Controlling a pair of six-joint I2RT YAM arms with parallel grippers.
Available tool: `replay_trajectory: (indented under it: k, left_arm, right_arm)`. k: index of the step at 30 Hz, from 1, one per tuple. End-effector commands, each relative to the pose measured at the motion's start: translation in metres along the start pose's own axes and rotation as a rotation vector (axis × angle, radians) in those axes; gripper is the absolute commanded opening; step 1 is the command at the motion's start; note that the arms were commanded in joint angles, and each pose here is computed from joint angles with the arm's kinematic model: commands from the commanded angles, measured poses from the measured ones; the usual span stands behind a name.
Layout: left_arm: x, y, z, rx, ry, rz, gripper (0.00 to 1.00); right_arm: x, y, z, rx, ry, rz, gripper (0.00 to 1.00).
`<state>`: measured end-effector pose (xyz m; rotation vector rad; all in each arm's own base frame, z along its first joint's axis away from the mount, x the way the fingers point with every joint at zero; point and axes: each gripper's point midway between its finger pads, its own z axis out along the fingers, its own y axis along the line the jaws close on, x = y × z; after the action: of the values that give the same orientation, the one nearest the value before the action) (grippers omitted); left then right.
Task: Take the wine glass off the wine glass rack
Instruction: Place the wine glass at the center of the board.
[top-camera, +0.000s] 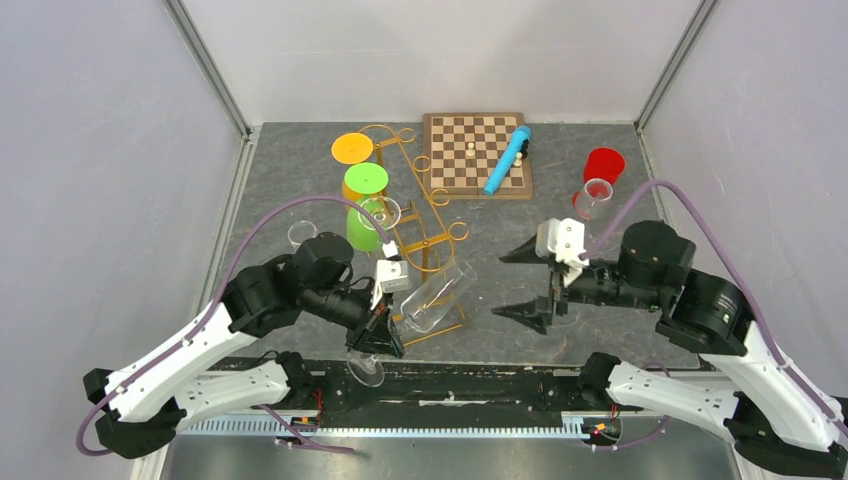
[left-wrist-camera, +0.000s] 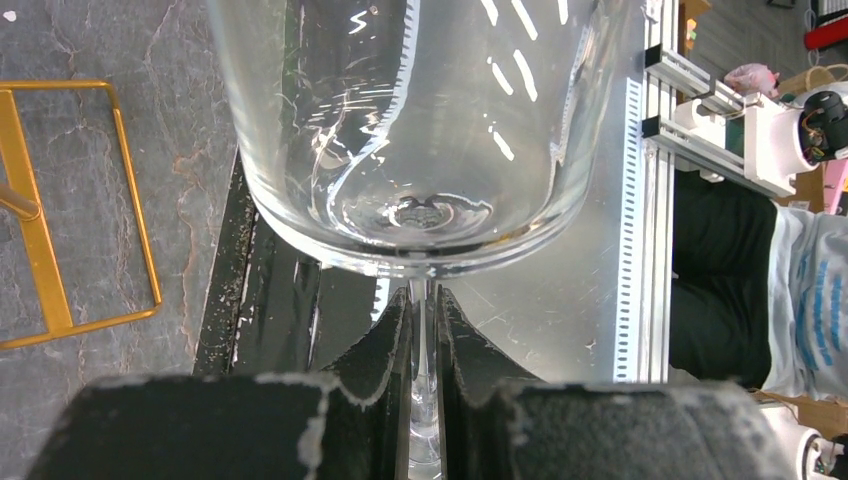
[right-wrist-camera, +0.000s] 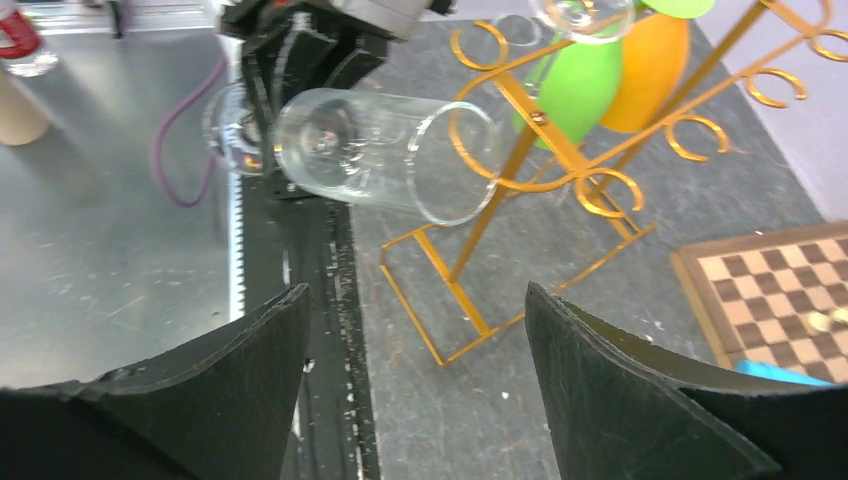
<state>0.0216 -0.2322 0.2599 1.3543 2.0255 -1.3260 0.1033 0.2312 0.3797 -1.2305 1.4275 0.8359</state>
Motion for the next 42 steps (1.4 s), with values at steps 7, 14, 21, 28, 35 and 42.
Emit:
replay_trajectory:
  k: [7, 14, 21, 28, 35, 42]
  left_arm:
    - [-0.017, -0.003, 0.005, 0.019, -0.037, 0.16, 0.02]
    - [-0.014, 0.005, 0.009, -0.022, -0.021, 0.175, 0.02]
    - [-0.009, 0.013, 0.016, -0.059, 0.005, 0.179, 0.02]
    - [-0.01, 0.014, 0.016, -0.063, -0.019, 0.197, 0.02]
    - [-0.009, 0.012, 0.014, -0.059, -0.037, 0.209, 0.02]
    - [-0.009, 0.01, 0.011, -0.057, -0.06, 0.225, 0.02]
  right_arm:
    - [-0.016, 0.037, -0.004, -0.205, -0.085, 0.009, 0.8]
    - [-0.02, 0.037, 0.003, -0.238, -0.066, -0.022, 0.78]
    - [-0.031, 0.043, 0.0, -0.291, -0.07, -0.061, 0.73]
    - [-0.025, 0.045, 0.004, -0.33, -0.02, -0.063, 0.63]
    - [-0.021, 0.04, 0.009, -0.309, 0.0, -0.051, 0.62]
    - [-0.018, 0.041, 0.015, -0.33, 0.01, -0.04, 0.57]
